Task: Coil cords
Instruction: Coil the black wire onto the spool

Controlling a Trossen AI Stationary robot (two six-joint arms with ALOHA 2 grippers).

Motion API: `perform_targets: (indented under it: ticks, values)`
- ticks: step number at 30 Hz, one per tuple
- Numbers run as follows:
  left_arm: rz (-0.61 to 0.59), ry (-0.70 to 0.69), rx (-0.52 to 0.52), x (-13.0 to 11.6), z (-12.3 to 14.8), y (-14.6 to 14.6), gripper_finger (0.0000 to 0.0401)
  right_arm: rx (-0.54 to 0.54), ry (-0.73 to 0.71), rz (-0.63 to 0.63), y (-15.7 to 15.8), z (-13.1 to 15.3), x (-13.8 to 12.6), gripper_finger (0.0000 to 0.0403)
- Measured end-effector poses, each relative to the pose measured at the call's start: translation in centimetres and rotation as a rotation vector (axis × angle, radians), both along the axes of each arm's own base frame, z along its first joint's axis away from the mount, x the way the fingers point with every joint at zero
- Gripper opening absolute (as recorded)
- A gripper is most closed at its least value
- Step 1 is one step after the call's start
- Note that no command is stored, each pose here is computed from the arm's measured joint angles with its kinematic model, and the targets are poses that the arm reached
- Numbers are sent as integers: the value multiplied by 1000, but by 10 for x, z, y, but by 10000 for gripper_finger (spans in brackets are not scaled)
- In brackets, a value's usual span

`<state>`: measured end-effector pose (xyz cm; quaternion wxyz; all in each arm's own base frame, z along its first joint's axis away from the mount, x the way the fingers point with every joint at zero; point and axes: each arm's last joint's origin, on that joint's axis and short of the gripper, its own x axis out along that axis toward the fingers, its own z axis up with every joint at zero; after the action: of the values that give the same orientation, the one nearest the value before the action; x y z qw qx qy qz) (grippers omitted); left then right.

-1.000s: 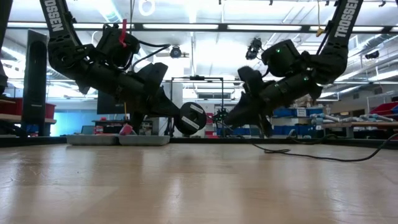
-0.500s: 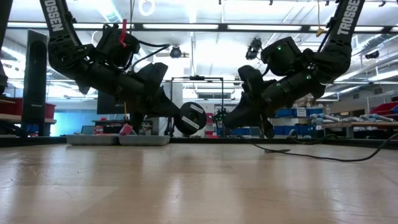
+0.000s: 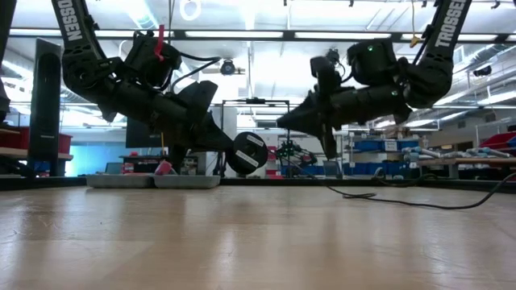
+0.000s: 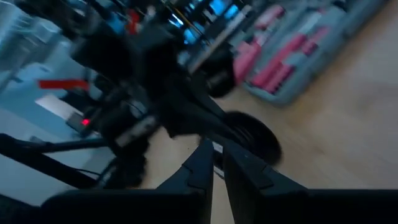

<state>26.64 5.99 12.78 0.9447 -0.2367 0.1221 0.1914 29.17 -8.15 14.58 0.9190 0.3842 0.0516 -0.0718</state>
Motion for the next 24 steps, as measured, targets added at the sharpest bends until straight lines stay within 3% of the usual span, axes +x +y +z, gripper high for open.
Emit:
perform_targets:
  ticks: [11,17,24]
  values:
    - [-7,0,-2,0,0,0,0,-67,-6,4,-6,1,-1,48]
    - [-12,-1,-3,0,0,0,0,-60,38,-9,-11,-3,-4,101]
    - [-12,-2,-4,0,0,0,0,-57,215,5,-11,-20,-9,164]
